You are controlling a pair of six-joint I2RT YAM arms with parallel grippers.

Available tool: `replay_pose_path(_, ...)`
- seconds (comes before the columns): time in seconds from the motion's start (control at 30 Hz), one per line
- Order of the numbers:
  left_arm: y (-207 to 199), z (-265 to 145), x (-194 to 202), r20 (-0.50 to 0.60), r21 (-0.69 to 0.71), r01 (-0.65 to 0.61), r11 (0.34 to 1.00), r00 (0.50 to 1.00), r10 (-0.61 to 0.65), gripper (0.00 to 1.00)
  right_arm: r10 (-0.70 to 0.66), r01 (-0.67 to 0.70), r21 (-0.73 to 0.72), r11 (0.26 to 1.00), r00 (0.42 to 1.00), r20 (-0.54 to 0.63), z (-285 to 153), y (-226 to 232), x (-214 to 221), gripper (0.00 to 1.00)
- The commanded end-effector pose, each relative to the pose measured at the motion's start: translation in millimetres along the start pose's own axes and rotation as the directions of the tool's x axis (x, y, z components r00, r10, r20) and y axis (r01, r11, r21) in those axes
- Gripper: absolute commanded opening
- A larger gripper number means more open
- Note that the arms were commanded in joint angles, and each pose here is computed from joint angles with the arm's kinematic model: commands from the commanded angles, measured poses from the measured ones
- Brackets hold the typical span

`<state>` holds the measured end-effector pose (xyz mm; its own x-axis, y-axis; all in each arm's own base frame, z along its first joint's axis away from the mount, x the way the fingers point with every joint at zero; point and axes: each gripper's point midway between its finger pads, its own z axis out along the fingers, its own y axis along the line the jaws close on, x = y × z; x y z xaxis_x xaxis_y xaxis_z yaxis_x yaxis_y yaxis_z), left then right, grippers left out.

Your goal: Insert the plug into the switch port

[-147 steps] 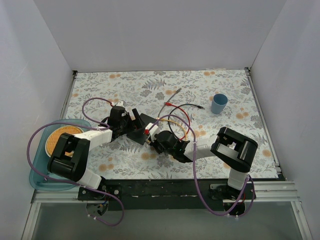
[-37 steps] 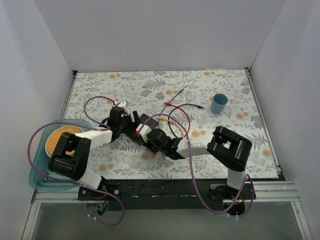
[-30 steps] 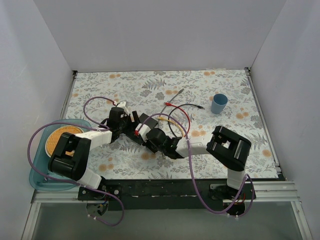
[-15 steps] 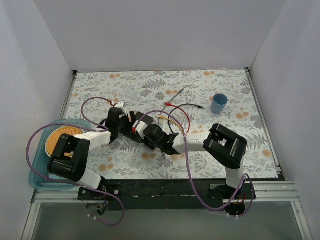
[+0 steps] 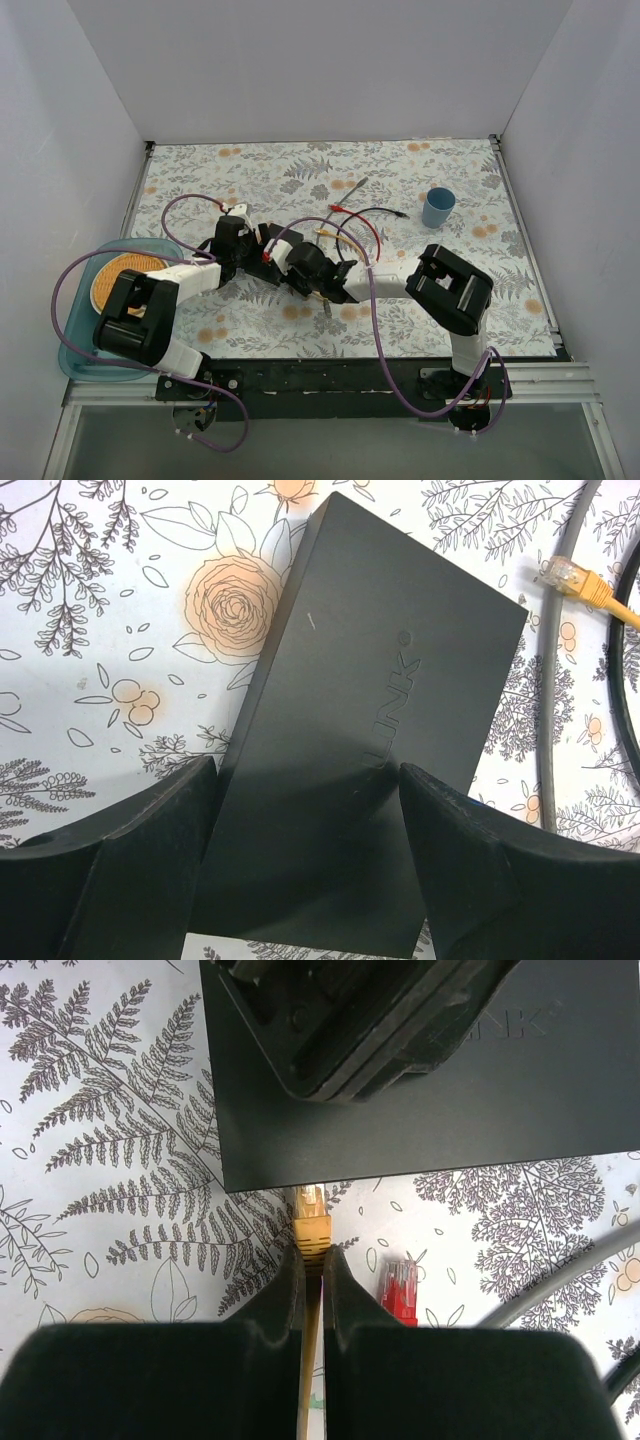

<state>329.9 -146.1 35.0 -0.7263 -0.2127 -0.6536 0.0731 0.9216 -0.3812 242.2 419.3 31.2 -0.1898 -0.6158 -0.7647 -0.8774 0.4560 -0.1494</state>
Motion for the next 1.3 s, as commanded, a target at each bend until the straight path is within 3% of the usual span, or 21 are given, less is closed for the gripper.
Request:
replay_pose_path(0.0,-82,-51,94,-0.416,0.319,0.178,0.931,0.909,-0.032,0.70,0.035,-0.006,-0.063,0.998,0.884,0.467,-3,6,-147,0.01)
replay_pose_path(0.2,-80,-51,90,-0.395,0.300,0.170,0.939,0.918,-0.040,0.72,0.038,-0.004,-0.078,0.997,0.895,0.445,-5,10,-137,0.01)
replay_pose_path(0.33,-72,-47,86,-0.374,0.252,0.164,0.954,0.926,-0.060,0.79,0.044,-0.009,-0.084,0.996,0.908,0.417,-9,11,-122,0.01)
replay_pose_path(0.37,-70,-47,86,-0.371,0.234,0.165,0.958,0.926,-0.069,0.87,0.043,-0.010,-0.084,0.996,0.912,0.408,-9,11,-118,0.01)
replay_pose_path(0.47,-63,-44,82,-0.346,0.186,0.159,0.970,0.934,-0.087,0.93,0.040,-0.007,-0.086,0.996,0.923,0.383,-14,14,-98,0.02)
replay_pose_path(0.63,-53,-42,69,-0.283,0.123,0.145,0.982,0.953,-0.105,0.97,0.034,-0.009,-0.076,0.997,0.942,0.334,-19,13,-73,0.08)
replay_pose_path(0.73,-44,-42,59,-0.236,0.059,0.137,0.989,0.964,-0.120,0.98,0.029,-0.009,-0.066,0.998,0.951,0.307,-24,12,-62,0.16)
replay_pose_path(0.83,-36,-44,47,-0.191,0.004,0.131,0.991,0.973,-0.128,0.98,0.018,-0.003,-0.048,0.999,0.956,0.294,-32,8,-54,0.33)
replay_pose_path(0.87,-32,-44,42,-0.170,-0.027,0.127,0.992,0.977,-0.130,0.98,0.013,-0.002,-0.042,0.999,0.961,0.275,-33,7,-47,0.43)
replay_pose_path(0.93,-27,-44,37,-0.147,-0.057,0.128,0.990,0.980,-0.135,0.98,0.001,0.005,-0.021,1.000,0.961,0.277,-40,3,-48,0.54)
replay_pose_path(0.97,-24,-44,34,-0.137,-0.077,0.128,0.989,0.981,-0.137,0.98,-0.002,0.007,-0.015,1.000,0.963,0.270,-42,2,-46,0.65)
replay_pose_path(1.07,-24,-44,30,-0.130,-0.090,0.132,0.987,0.981,-0.143,0.98,-0.018,0.013,0.021,1.000,0.961,0.276,-54,-7,-47,0.77)
replay_pose_path(1.27,-14,-45,14,-0.064,-0.153,0.136,0.979,0.987,-0.148,0.98,-0.003,-0.029,0.118,0.993,0.965,0.263,-72,-37,-42,0.78)
